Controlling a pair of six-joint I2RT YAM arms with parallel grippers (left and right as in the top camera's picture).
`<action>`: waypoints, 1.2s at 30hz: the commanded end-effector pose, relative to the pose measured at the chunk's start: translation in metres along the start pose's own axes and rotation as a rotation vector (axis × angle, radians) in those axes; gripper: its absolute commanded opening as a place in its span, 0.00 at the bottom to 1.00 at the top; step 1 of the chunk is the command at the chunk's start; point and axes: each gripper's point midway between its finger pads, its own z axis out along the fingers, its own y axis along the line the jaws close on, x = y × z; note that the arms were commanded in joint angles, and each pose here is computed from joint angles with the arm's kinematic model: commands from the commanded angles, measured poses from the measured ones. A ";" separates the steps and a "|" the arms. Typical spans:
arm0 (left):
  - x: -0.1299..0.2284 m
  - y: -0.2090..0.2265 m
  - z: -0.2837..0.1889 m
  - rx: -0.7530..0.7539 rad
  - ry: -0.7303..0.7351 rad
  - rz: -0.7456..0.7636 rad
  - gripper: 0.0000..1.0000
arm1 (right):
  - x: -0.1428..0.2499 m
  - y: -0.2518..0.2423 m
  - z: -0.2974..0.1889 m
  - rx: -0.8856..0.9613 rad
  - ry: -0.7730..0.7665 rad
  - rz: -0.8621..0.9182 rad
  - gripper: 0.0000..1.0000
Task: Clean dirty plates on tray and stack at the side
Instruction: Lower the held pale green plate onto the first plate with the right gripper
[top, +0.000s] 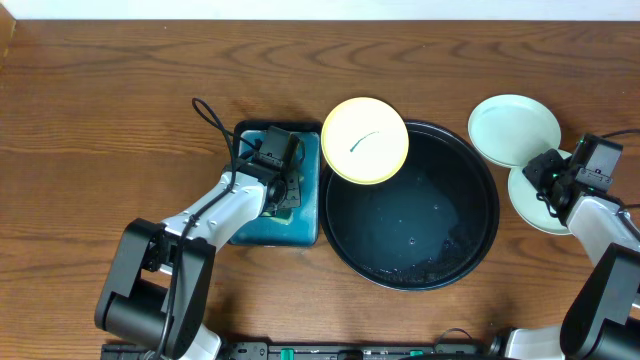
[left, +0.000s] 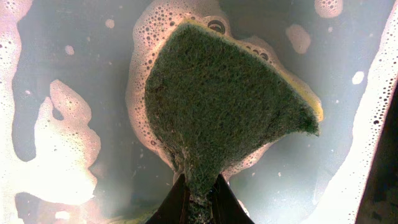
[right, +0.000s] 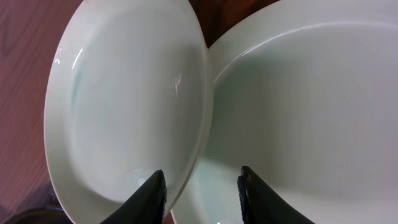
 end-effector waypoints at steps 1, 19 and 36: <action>0.032 0.014 0.024 -0.054 0.113 0.001 0.08 | -0.004 0.002 0.001 0.009 -0.017 0.028 0.36; 0.032 0.014 0.024 -0.054 0.114 0.001 0.08 | 0.009 -0.009 0.024 0.033 0.029 0.061 0.34; 0.031 0.013 0.024 -0.052 0.109 0.002 0.08 | 0.016 -0.058 -0.007 0.161 0.110 0.143 0.01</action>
